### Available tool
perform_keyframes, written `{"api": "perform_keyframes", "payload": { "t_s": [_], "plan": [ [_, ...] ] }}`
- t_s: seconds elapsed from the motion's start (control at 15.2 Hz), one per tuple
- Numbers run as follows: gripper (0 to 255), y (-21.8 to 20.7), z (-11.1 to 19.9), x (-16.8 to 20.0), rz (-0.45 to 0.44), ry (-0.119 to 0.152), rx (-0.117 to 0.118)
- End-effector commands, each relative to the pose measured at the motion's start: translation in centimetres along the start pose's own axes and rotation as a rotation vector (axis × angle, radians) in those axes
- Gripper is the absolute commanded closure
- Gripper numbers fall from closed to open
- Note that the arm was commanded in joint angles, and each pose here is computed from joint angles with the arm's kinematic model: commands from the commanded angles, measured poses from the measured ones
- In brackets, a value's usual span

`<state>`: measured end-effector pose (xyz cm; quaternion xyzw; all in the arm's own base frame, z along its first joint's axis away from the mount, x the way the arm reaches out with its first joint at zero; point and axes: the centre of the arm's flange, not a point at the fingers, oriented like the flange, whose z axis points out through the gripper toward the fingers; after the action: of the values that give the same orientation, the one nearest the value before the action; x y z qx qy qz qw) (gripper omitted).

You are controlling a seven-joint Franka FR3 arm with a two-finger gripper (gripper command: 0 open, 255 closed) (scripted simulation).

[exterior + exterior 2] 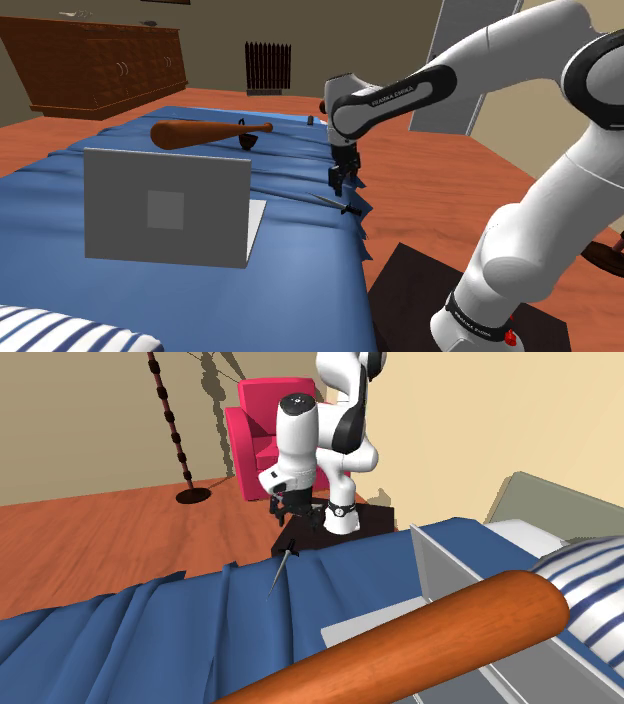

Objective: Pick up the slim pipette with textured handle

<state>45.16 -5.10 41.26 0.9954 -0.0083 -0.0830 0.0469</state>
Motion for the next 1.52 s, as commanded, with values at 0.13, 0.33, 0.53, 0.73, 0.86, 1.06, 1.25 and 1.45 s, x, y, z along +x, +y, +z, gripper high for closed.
{"api": "perform_keyframes", "payload": {
  "t_s": [0.13, 0.33, 0.53, 0.73, 0.86, 1.06, 1.25, 1.45],
  "plan": [
    [0, 1.2, 2.6, 4.4, -0.023, 0.009, -0.015],
    [0, 1.9, 4.5, 7.7, -0.039, 0.015, -0.026],
    [0, 1.8, 5.6, 8.0, -0.04, 0.015, -0.027],
    [0, 1.6, 7.2, 8.2, -0.04, 0.015, -0.027],
    [0, 1.5, 8.5, 8.5, -0.04, 0.015, -0.027],
    [255, 1.5, 8.4, 8.5, -0.04, 0.015, -0.027],
    [255, 1.5, 8.3, 8.5, -0.04, 0.016, -0.027],
    [255, 1.6, 8.5, 8.8, -0.04, 0.016, -0.027]
  ]
}}
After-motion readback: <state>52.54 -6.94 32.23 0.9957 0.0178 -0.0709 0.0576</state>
